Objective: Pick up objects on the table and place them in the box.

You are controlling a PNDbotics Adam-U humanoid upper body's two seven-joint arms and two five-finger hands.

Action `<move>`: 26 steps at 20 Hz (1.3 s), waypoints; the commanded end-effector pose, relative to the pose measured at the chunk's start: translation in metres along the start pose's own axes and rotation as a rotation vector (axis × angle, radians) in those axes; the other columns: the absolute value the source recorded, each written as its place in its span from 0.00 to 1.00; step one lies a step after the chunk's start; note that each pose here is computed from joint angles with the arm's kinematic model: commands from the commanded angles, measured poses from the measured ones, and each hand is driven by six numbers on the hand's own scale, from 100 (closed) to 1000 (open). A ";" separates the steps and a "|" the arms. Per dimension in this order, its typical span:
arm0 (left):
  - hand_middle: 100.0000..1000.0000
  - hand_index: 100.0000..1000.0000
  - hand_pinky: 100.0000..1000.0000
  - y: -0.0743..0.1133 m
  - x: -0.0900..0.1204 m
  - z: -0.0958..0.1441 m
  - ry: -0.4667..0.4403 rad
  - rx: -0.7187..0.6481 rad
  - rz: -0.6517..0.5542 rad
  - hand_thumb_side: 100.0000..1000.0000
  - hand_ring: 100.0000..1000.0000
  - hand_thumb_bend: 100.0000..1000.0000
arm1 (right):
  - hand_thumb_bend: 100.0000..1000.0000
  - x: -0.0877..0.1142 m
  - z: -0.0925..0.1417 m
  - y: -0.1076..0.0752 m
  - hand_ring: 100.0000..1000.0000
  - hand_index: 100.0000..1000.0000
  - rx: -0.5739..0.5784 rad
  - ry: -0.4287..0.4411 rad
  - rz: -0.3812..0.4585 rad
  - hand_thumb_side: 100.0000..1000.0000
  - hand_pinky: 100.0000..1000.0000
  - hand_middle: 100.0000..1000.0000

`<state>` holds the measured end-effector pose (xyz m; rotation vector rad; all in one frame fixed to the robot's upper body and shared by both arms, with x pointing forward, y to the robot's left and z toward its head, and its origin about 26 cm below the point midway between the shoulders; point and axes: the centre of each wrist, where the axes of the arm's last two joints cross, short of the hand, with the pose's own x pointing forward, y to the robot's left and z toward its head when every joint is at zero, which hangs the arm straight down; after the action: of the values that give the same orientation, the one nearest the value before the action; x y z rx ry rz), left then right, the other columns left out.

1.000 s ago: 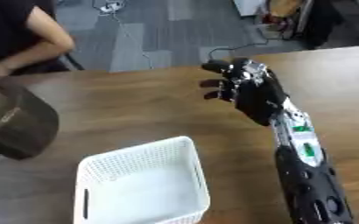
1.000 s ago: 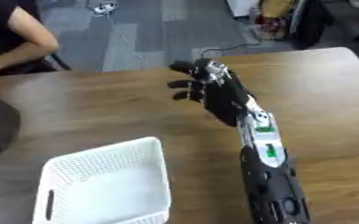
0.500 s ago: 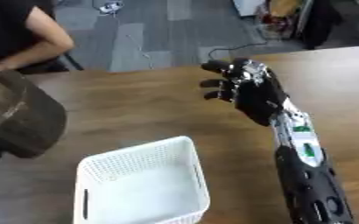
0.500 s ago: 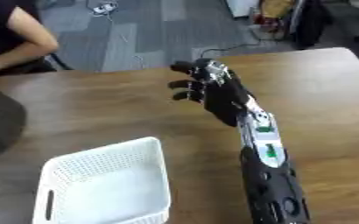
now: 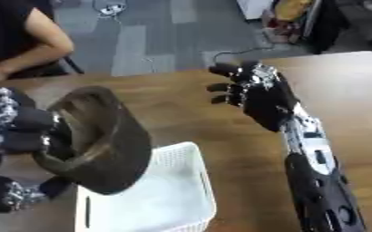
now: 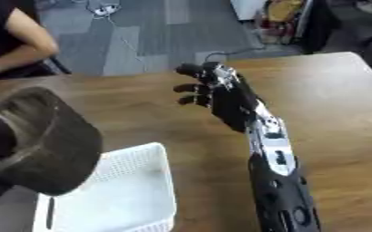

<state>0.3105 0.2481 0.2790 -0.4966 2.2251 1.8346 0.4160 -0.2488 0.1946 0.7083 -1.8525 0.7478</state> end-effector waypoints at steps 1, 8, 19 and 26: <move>0.00 0.16 0.00 0.006 0.002 0.000 -0.014 -0.017 0.009 0.21 0.00 0.00 | 0.00 0.010 -0.005 0.000 0.83 0.95 0.015 -0.018 0.025 1.00 0.77 0.98; 0.00 0.16 0.00 0.001 0.001 0.004 0.006 -0.044 0.039 0.21 0.00 0.00 | 0.00 0.011 -0.006 0.000 0.83 0.95 0.019 -0.017 0.029 1.00 0.77 0.98; 0.00 0.16 0.00 -0.025 -0.020 0.002 0.052 -0.076 0.038 0.21 0.00 0.00 | 0.00 0.012 -0.011 0.003 0.83 0.95 0.029 -0.028 0.030 1.00 0.77 0.98; 0.00 0.16 0.00 -0.079 -0.033 0.002 0.056 -0.191 0.086 0.18 0.00 0.00 | 0.00 0.014 -0.017 0.005 0.83 0.95 0.043 -0.038 0.032 1.00 0.77 0.98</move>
<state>0.3675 0.2413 0.2192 -0.5141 2.2585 2.0598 0.4176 -0.2412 0.1989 0.7202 -1.8590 0.7671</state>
